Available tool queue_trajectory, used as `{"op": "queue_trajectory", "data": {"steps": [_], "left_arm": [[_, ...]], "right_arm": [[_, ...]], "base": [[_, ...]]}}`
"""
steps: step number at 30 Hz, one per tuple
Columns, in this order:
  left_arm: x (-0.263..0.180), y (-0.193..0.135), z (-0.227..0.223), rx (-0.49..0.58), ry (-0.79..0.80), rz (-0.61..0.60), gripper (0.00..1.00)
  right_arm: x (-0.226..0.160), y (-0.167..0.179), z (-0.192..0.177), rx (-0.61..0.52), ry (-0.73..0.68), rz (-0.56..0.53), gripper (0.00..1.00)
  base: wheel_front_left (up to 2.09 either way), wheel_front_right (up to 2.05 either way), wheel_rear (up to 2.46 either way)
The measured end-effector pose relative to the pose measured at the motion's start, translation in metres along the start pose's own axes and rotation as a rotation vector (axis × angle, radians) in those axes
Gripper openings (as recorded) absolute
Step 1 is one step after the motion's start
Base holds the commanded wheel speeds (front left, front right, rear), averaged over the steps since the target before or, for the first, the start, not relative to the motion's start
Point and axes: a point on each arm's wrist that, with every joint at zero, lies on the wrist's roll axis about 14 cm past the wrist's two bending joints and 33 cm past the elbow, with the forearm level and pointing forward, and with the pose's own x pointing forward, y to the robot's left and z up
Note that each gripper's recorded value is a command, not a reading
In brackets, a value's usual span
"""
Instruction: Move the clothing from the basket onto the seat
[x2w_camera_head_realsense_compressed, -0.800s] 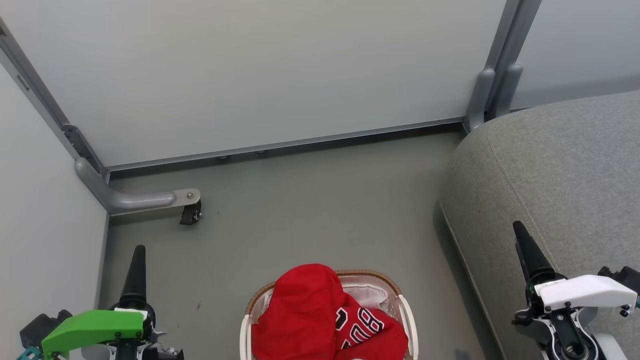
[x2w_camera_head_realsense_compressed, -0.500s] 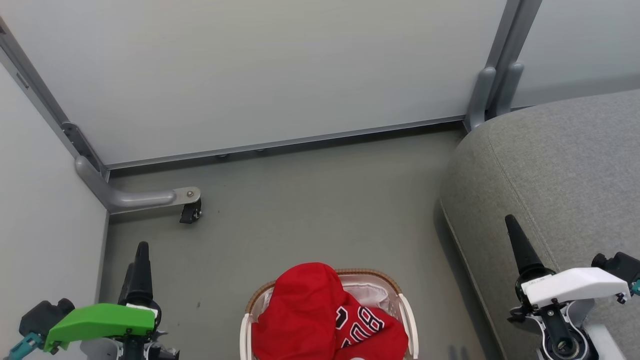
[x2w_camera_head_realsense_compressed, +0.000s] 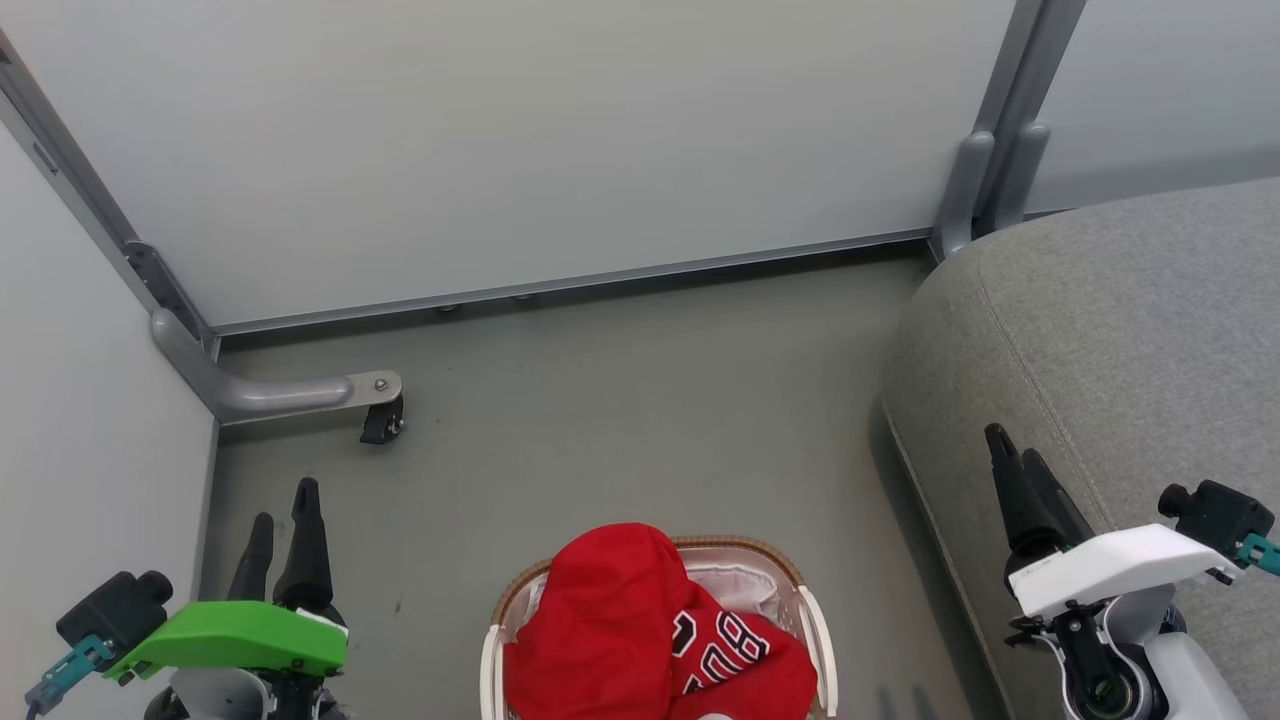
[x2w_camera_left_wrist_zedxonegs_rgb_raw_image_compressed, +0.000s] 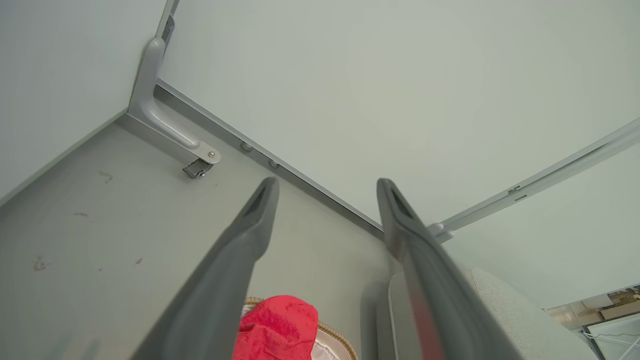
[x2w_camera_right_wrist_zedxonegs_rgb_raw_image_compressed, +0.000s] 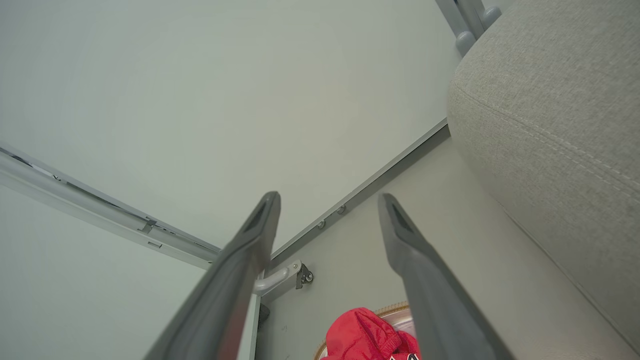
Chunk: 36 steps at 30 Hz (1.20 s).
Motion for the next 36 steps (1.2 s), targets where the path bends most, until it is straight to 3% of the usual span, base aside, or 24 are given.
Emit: {"op": "queue_trajectory", "data": {"steps": [18,36], "left_arm": [[0.0,-0.002,-0.003,0.274,0.006,-0.029,1.0],[0.001,-0.007,-0.006,0.455,-0.003,-0.062,1.0]], "right_arm": [[0.003,0.006,-0.006,-0.262,0.005,0.036,1.0],[0.007,0.015,-0.006,-0.481,-0.015,0.074,1.0]], "base": [[0.0,0.0,0.0],[0.0,0.0,0.0]]}}
